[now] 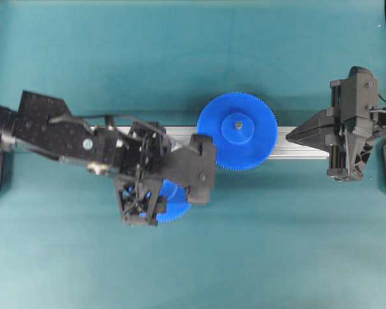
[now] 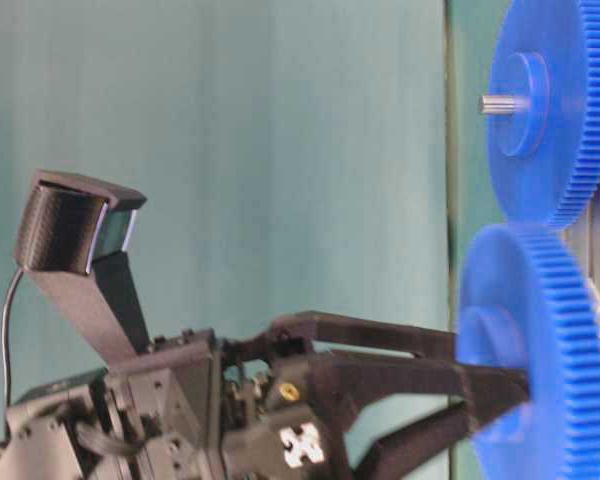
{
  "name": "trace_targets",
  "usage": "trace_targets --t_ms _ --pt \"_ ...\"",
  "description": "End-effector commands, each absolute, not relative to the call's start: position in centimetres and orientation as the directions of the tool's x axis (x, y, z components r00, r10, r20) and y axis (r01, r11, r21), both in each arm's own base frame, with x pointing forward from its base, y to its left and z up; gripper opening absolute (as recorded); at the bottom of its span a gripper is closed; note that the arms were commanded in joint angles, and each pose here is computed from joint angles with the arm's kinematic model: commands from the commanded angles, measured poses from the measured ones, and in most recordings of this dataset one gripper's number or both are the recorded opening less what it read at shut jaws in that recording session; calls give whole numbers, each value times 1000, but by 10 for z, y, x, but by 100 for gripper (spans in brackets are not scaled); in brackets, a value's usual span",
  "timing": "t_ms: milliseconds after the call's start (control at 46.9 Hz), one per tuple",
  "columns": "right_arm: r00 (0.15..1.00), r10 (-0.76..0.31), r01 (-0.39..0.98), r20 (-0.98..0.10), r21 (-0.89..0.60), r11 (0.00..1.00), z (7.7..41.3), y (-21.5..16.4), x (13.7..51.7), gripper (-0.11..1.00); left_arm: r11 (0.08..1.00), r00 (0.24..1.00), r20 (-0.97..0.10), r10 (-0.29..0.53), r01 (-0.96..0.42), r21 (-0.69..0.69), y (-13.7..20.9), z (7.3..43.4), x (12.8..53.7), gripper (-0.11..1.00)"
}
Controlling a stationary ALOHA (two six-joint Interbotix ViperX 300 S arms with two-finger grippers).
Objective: Insert the small gear onto the shaft.
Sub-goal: 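Lift the blue gear with the left gripper toward the empty shaft, then align the gear's center hole over the left shaft, meshing with the large gear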
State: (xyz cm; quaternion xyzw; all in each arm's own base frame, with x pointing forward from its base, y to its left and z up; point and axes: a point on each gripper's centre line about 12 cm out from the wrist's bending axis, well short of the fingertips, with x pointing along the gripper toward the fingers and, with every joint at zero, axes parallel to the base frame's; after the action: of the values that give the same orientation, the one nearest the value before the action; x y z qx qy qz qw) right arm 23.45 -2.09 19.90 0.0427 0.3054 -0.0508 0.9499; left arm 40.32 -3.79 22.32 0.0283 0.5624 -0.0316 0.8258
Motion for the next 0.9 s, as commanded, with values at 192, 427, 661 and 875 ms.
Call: trace_targets --t_ms 192,427,661,875 --pt "821 -70 123 -567 54 991 204 -21 236 2 995 428 -904 -13 96 31 -28 257 406 69" --pt "818 -70 122 -571 53 991 204 -21 236 2 997 427 -904 -2 74 33 -17 263 407 69" --pt "818 -70 122 -571 53 991 204 -21 236 2 995 435 -900 7 88 50 -11 267 409 69" --pt "818 -70 122 -571 53 991 204 -21 236 2 996 432 -902 16 75 53 -1 272 409 69"
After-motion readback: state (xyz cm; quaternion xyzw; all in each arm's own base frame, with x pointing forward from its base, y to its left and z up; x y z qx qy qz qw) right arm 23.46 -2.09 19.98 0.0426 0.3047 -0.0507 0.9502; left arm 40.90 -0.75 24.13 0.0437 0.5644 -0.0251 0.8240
